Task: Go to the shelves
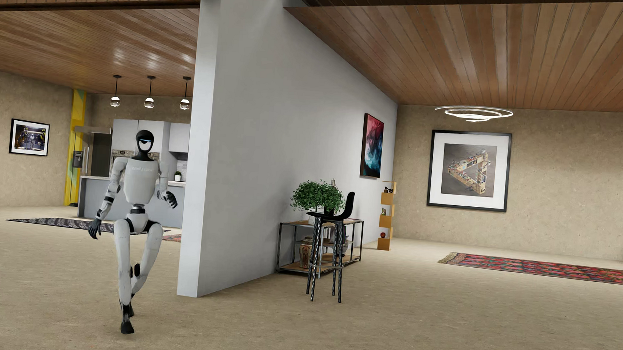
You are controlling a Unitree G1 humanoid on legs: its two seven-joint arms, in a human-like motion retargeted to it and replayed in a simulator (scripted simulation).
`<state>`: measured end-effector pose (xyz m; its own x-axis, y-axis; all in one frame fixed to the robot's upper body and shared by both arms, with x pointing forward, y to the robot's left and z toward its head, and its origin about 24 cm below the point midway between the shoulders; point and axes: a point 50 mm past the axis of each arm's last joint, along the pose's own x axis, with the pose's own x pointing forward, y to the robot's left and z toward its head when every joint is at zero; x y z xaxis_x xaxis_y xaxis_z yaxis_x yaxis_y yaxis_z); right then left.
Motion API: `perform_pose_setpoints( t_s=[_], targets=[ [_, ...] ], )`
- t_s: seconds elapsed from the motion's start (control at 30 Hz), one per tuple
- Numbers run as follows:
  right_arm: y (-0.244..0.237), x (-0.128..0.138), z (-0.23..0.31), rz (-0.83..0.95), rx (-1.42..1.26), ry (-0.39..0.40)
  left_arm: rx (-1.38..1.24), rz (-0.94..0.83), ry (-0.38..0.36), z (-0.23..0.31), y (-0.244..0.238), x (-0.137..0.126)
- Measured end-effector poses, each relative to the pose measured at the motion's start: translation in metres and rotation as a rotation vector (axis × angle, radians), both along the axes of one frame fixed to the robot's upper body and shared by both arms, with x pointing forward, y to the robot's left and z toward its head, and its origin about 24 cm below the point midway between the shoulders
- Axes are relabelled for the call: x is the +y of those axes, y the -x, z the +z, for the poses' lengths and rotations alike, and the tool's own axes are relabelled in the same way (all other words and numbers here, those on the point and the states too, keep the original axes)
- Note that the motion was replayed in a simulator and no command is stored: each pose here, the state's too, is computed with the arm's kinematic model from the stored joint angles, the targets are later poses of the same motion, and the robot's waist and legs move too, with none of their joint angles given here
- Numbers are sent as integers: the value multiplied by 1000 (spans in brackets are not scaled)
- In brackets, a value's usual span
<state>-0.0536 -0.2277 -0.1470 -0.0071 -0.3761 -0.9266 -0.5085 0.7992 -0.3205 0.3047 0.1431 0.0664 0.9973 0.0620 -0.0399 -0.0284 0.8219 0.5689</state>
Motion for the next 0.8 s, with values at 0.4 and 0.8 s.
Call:
perform_pose_setpoints(
  t_s=[0.4,0.8],
  targets=[
    [-276,56,54,523,-708,-8,1512,124,-504,-220,273,82],
    [-224,24,25,472,-468,15,1476,199,-489,-218,302,58]
  ],
)
